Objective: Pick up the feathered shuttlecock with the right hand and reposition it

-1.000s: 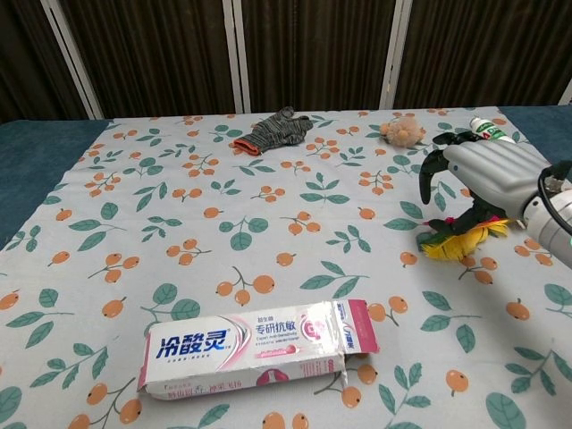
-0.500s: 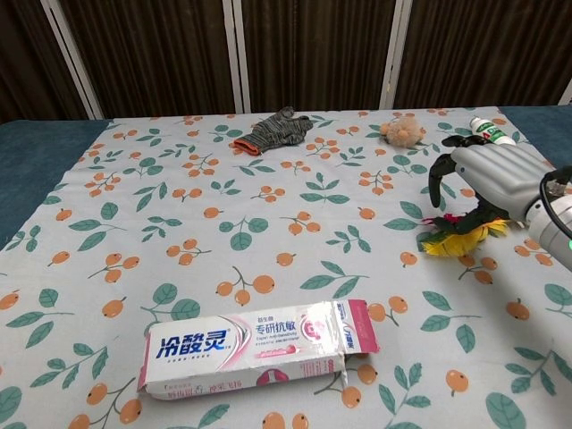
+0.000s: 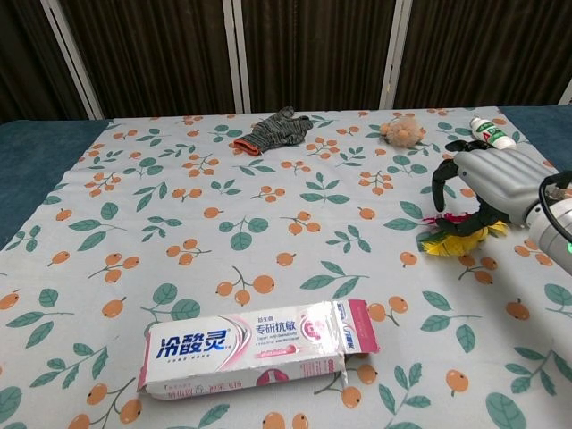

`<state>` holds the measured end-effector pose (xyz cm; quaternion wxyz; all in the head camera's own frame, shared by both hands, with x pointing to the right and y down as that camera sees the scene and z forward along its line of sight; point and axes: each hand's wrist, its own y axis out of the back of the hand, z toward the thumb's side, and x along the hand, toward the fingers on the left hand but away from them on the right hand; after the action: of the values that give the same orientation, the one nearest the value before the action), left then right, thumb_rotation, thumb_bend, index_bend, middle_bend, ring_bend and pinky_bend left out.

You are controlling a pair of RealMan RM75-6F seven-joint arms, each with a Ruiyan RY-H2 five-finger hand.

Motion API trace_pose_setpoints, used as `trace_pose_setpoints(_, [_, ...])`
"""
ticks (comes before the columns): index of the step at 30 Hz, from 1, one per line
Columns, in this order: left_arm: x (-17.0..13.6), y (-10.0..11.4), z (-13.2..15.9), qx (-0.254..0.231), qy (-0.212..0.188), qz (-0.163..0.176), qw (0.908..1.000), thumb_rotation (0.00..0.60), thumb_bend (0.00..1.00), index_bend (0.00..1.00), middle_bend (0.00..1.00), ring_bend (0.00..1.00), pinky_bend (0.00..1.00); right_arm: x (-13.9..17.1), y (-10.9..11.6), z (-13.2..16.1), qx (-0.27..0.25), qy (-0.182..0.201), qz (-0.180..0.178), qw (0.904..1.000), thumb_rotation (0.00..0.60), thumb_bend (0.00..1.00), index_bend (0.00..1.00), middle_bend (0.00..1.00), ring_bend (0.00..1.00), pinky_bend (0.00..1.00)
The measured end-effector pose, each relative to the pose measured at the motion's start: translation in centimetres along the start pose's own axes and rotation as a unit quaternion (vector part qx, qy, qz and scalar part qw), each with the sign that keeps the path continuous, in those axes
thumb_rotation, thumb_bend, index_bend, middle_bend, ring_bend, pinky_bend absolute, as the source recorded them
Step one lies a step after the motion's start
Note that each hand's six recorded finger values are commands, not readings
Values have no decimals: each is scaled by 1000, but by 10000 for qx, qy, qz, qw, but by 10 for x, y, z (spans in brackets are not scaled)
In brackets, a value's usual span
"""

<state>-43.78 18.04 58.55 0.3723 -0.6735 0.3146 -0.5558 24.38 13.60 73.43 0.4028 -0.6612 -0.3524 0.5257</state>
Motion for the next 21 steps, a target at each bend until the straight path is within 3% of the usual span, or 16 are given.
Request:
trace_pose_setpoints(4, [0,0,0,4,-1,4,10000,528,129,84,0,0,0,0,0,0,-13,-11,-4,10000,600,341,601,341,1,0])
trace_pose_setpoints(21, [0,0,0,10,2,5,10000,526,129,84,0,0,0,1,4,7,-98,79,-45,9999,600,362,626,353,5,0])
